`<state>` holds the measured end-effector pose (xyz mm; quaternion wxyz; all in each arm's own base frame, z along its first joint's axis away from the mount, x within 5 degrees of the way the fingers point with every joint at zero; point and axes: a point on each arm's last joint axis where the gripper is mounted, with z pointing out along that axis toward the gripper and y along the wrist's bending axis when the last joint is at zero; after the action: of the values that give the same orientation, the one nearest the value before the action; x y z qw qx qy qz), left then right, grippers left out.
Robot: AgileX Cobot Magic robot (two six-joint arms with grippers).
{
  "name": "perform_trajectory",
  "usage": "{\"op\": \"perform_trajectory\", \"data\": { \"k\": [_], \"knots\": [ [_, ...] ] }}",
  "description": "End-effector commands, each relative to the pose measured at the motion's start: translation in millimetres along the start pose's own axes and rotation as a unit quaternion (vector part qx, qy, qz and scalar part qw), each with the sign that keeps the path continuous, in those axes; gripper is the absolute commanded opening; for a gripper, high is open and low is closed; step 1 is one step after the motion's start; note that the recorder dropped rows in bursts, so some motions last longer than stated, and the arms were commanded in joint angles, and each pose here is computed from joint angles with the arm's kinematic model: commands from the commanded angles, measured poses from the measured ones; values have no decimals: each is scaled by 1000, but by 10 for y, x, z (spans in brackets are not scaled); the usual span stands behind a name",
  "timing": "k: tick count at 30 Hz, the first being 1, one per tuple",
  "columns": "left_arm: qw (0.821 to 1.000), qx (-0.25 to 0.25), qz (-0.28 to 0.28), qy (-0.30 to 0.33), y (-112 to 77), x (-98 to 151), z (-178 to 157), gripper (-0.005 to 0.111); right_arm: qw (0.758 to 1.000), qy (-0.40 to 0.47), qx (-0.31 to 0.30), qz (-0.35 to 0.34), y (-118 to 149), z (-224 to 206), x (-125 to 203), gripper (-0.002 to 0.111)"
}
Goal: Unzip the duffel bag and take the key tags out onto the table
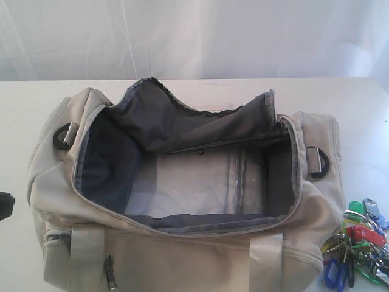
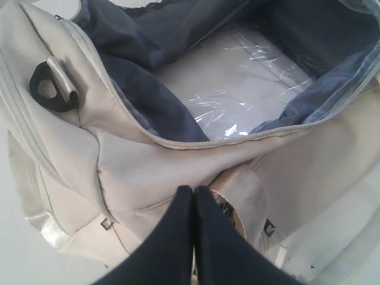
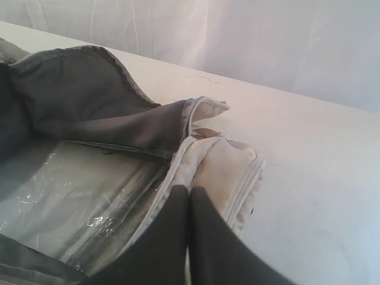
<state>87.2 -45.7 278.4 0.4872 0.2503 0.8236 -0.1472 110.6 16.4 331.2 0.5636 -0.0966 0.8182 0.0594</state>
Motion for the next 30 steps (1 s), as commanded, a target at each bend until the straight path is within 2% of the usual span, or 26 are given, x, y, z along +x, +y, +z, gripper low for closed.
{"op": "perform_trajectory", "data": {
  "k": [1, 13, 17, 26, 30],
  "knots": [
    [1000, 5, -7, -2, -11, 9, 5, 0, 1000, -5, 2, 2, 0, -7, 4, 0],
    [1000, 5, -6, -4, -15, 10, -3, 0, 1000, -6, 3, 2, -1, -7, 1, 0],
    [1000, -4, 2, -23, -43, 7, -76, 0, 1000, -6, 3, 2, -1, -7, 1, 0],
    [992, -56, 33, -105, -163, 22, -370, 0, 1000, -6, 3, 2, -1, -7, 1, 0],
    [981, -83, 62, -162, -289, 71, -568, 0, 1000, -6, 3, 2, -1, -7, 1, 0]
  ]
}}
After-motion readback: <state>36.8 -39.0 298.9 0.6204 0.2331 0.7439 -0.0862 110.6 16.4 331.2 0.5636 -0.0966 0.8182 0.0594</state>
